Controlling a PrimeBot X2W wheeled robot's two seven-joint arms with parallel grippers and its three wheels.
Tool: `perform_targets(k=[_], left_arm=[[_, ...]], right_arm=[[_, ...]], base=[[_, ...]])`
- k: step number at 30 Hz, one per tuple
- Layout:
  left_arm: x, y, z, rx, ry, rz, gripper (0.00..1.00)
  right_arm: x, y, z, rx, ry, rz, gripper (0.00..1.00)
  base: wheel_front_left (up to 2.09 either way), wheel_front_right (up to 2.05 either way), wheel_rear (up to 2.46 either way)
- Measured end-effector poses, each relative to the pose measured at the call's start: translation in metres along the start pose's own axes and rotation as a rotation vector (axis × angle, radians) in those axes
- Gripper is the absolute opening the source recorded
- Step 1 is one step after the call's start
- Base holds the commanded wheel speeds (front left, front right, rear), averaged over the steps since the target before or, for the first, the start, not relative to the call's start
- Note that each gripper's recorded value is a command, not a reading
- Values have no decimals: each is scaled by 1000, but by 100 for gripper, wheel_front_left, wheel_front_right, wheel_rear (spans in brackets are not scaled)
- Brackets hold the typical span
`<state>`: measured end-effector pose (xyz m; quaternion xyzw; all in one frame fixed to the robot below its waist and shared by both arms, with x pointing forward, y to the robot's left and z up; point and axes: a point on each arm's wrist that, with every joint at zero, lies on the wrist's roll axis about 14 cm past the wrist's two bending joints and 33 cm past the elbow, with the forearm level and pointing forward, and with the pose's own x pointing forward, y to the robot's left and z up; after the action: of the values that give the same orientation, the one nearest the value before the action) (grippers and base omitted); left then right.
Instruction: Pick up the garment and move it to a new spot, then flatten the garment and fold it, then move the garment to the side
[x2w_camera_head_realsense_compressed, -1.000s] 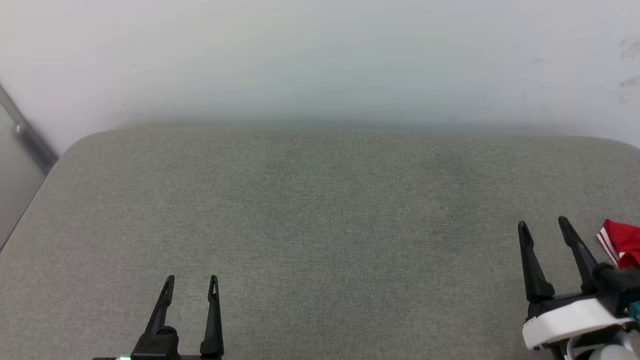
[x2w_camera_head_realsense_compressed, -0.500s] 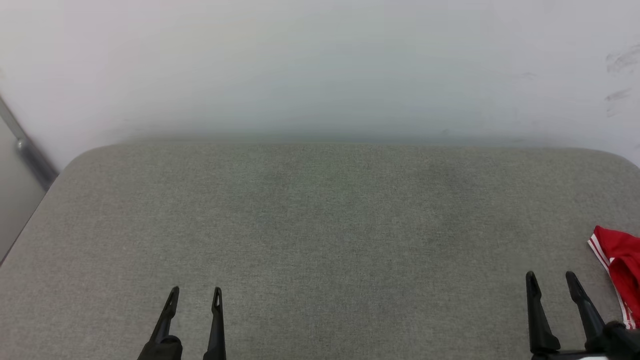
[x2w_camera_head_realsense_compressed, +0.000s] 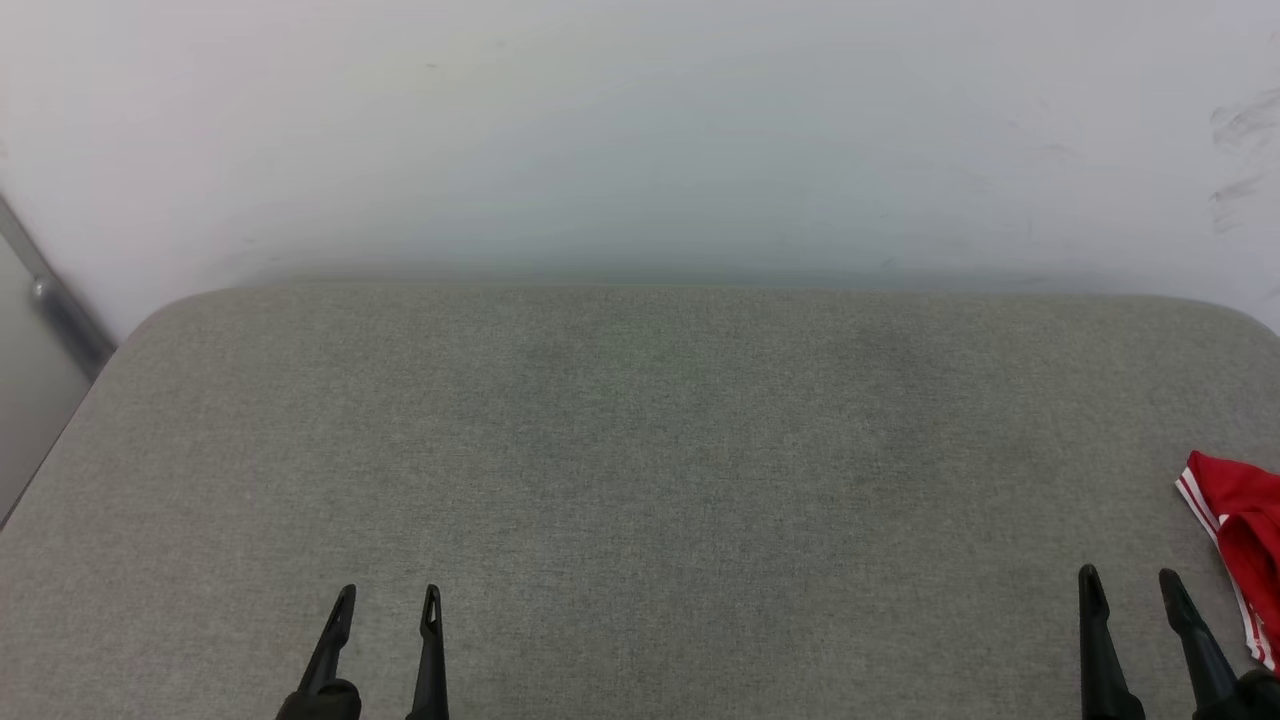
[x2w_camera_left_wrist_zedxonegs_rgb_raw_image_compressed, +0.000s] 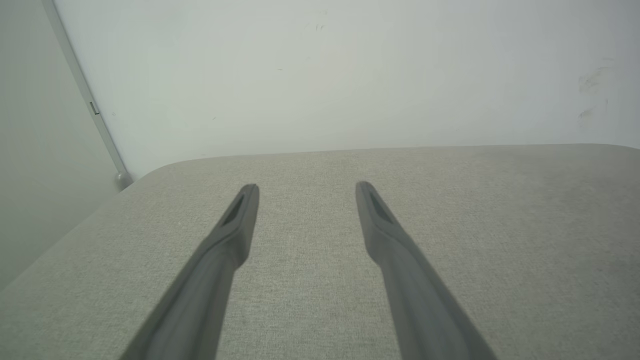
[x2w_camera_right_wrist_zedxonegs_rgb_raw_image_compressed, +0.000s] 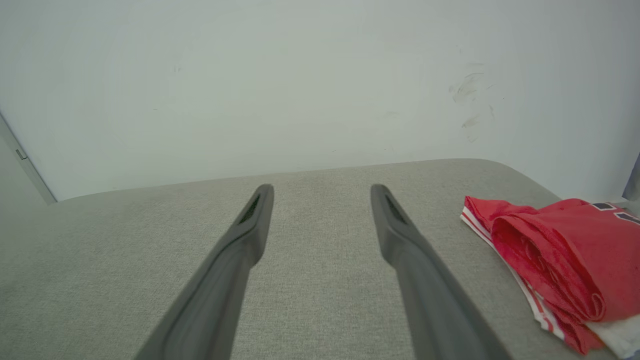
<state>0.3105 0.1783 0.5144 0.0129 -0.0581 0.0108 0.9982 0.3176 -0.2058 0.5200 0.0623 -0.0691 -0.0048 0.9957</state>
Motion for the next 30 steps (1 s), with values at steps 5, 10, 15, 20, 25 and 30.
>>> perform_targets(k=[5,10,15,20,25,30], left_arm=[[-3,-1,-9,-5,30,-4,0],[-6,0,-23,-44,82,6,0],[-6,4,-29,-150,115,32,0],[-1,8,-32,-251,132,55,0],[4,11,-33,-346,142,70,0],[9,13,-35,-436,154,87,0]], right_arm=[[-2,0,-9,7,30,-2,0],[-6,-3,-23,44,80,-19,0],[-5,-6,-27,137,99,-47,0],[0,-8,-28,227,104,-67,0],[4,-9,-29,311,108,-85,0],[8,-10,-30,394,110,-100,0]], base=[[0,0,0],[0,0,0],[0,0,0],[0,0,0],[0,0,0],[0,0,0]])
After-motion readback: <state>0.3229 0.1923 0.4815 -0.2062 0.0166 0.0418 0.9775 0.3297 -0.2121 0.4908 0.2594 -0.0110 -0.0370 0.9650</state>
